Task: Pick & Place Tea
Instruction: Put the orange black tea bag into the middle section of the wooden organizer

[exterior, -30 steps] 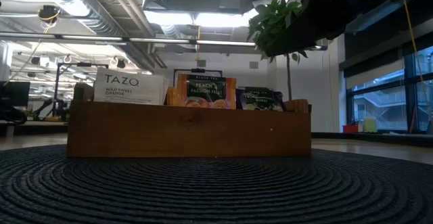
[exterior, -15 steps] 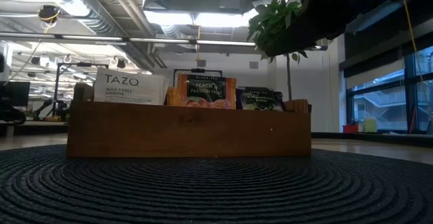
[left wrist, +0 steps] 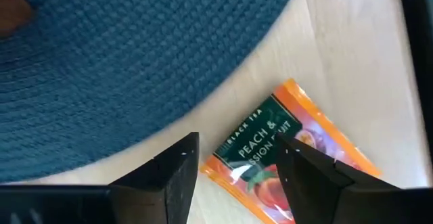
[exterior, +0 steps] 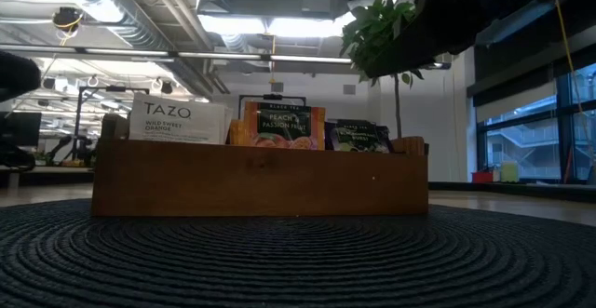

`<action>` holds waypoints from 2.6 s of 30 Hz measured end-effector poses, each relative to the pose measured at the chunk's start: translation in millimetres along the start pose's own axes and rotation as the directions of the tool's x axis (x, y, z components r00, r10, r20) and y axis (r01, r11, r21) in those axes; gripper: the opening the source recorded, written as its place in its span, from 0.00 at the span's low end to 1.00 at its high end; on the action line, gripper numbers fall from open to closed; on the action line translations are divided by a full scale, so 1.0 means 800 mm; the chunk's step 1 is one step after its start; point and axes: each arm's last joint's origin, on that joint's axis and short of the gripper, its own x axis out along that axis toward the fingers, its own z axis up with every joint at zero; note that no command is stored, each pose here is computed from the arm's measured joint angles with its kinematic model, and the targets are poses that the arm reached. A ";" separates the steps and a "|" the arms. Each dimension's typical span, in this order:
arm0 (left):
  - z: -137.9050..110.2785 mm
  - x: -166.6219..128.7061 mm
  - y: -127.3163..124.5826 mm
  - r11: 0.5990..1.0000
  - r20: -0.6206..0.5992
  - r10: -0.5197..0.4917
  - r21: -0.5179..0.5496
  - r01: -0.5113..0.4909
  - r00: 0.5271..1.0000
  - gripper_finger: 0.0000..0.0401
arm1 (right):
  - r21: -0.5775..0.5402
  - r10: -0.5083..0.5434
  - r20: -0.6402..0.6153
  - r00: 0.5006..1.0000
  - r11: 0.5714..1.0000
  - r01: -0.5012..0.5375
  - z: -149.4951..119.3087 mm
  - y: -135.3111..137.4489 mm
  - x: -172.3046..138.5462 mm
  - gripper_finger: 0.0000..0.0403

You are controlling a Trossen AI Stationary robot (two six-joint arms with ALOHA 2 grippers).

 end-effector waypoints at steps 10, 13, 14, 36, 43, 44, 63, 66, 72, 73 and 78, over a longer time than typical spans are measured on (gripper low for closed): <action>-0.003 0.028 -0.003 1.000 -0.077 0.012 0.012 -0.011 0.997 0.44 | -0.003 0.000 0.000 1.000 1.000 0.000 0.000 0.000 0.000 0.33; -0.004 0.028 -0.003 0.999 -0.080 0.024 -0.026 -0.026 0.997 0.41 | -0.004 0.000 -0.003 1.000 1.000 0.000 0.000 0.000 0.000 0.33; -0.004 0.028 -0.002 0.999 -0.078 0.030 -0.036 -0.033 0.997 0.39 | -0.004 0.000 -0.003 1.000 1.000 0.000 0.000 0.000 0.000 0.33; -0.003 0.028 -0.003 0.996 -0.056 0.027 -0.086 -0.032 0.998 0.10 | -0.006 -0.001 -0.011 1.000 1.000 0.001 -0.001 0.000 0.000 0.33; 0.000 0.010 0.000 0.986 -0.038 0.019 -0.165 -0.025 0.999 0.01 | -0.006 -0.001 -0.010 1.000 1.000 0.001 -0.001 0.000 0.000 0.33; -0.002 0.003 0.004 0.981 -0.048 0.041 -0.185 -0.049 0.998 0.01 | -0.005 -0.001 -0.009 1.000 1.000 0.001 -0.001 0.000 0.000 0.33; 0.093 -0.092 0.077 0.825 0.428 0.564 -0.269 -0.496 0.706 0.01 | -0.068 0.148 0.256 0.955 0.989 -0.135 0.032 0.007 -0.005 0.33; 0.110 -0.082 0.097 0.780 0.412 0.617 -0.212 -0.588 0.670 0.01 | -0.052 0.126 0.263 0.957 0.992 -0.116 0.033 0.006 -0.005 0.33; 0.129 -0.075 0.126 0.732 0.378 0.675 -0.236 -0.639 0.634 0.01 | -0.042 0.124 0.310 0.943 0.992 -0.117 0.036 0.008 0.002 0.34; 0.132 -0.078 0.129 0.725 0.379 0.683 -0.252 -0.641 0.624 0.01 | -0.034 0.123 0.310 0.943 0.992 -0.119 0.035 0.008 0.004 0.35; 0.144 -0.095 0.132 0.677 0.391 0.731 -0.319 -0.663 0.559 0.01 | 0.040 0.022 0.293 0.956 0.999 -0.035 0.031 -0.003 0.015 0.45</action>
